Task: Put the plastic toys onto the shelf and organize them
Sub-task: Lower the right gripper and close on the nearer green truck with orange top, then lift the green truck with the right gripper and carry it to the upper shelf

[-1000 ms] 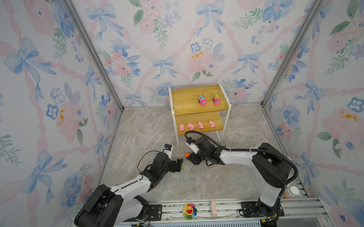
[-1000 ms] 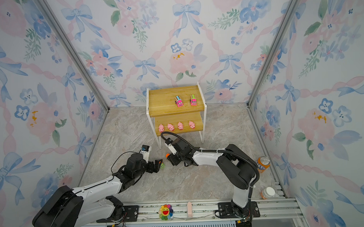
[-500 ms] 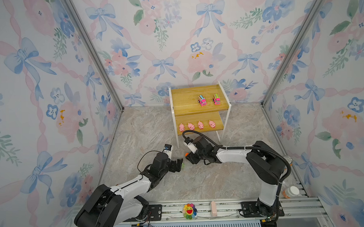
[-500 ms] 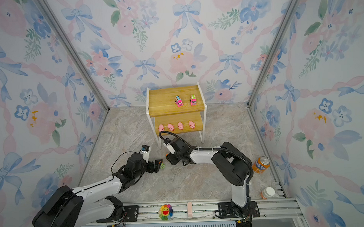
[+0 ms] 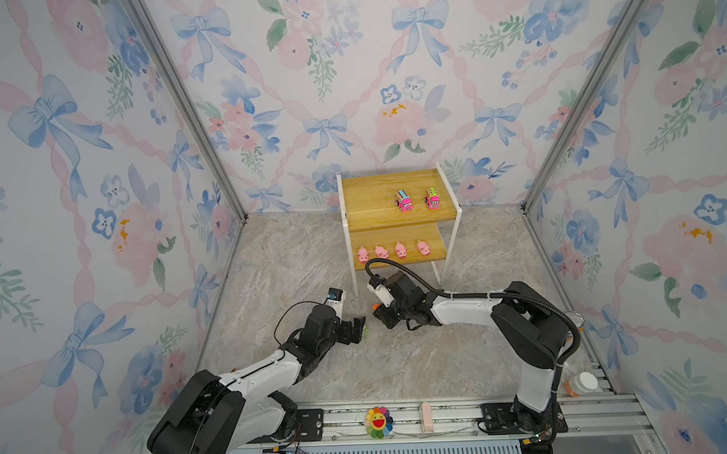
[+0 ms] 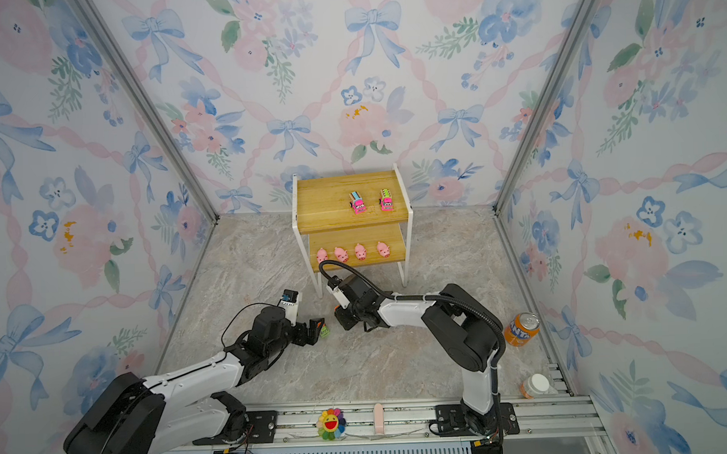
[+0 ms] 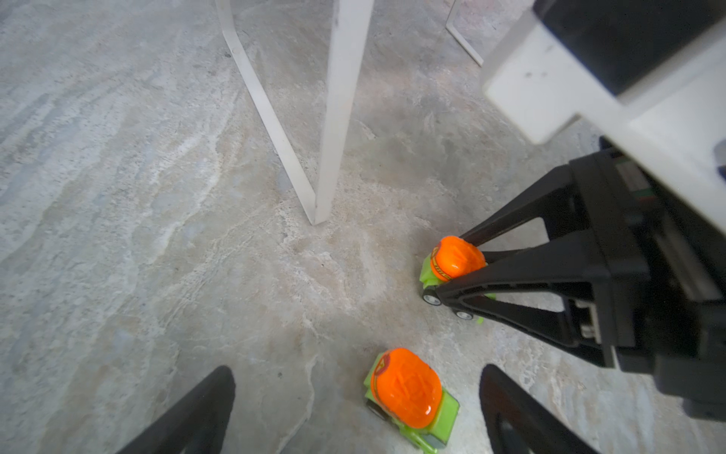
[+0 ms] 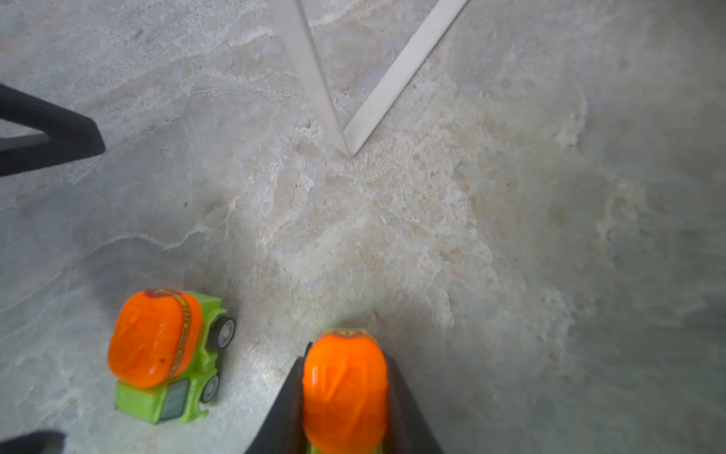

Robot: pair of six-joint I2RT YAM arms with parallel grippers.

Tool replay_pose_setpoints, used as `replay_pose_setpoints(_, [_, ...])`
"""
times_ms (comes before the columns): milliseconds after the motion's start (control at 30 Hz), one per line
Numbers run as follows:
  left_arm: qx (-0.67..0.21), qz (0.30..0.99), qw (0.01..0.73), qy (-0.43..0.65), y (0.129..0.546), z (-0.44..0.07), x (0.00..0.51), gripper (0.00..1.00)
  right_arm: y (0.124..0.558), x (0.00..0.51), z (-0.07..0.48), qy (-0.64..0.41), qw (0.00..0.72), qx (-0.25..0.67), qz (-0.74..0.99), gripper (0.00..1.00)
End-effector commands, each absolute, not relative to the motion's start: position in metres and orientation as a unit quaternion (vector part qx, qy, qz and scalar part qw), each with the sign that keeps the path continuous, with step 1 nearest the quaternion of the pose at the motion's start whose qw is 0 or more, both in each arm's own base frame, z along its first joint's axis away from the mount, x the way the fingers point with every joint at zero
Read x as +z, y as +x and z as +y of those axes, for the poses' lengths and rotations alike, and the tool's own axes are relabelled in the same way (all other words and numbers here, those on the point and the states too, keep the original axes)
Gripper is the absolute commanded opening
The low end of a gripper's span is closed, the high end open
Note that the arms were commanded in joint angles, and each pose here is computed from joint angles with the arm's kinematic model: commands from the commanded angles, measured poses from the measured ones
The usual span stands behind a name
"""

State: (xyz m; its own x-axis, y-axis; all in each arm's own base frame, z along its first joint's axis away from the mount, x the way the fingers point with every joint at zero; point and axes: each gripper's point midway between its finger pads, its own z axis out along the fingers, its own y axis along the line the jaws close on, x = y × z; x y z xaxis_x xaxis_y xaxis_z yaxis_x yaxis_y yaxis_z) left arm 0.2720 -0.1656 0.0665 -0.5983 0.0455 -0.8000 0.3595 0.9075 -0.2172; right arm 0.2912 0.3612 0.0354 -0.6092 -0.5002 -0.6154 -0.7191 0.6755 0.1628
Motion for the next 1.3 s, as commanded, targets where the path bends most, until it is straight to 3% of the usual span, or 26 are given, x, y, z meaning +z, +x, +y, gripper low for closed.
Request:
replay_pose_setpoints(0, [-0.180,0.878,0.430,0.110,0.271,-0.162,0.064,0.98,0.274,0.075,0.368,-0.352,0.273,0.227,0.866,0.24])
replay_pose_setpoints(167, [-0.178,0.879,0.427,0.112,0.271,-0.162,0.062,0.98,0.250,0.135,0.372,-0.386,0.278,0.202,0.856,0.24])
replay_pose_setpoints(367, [-0.177,0.879,0.427,0.114,0.271,-0.162,0.062,0.98,0.232,0.256,0.369,-0.400,0.309,0.208,0.838,0.23])
replay_pose_setpoints(733, [-0.180,0.879,0.426,0.118,0.271,-0.164,0.063,0.98,0.262,0.418,0.341,-0.320,0.435,0.199,0.818,0.24])
replay_pose_setpoints(1033, [-0.182,0.876,0.431,0.120,0.271,-0.165,0.066,0.98,0.329,0.451,0.331,-0.191,0.514,0.148,0.823,0.22])
replay_pose_setpoints(1267, [-0.188,0.876,0.427,0.124,0.269,-0.167,0.065,0.98,0.365,0.440,0.334,-0.134,0.519,0.160,0.829,0.21])
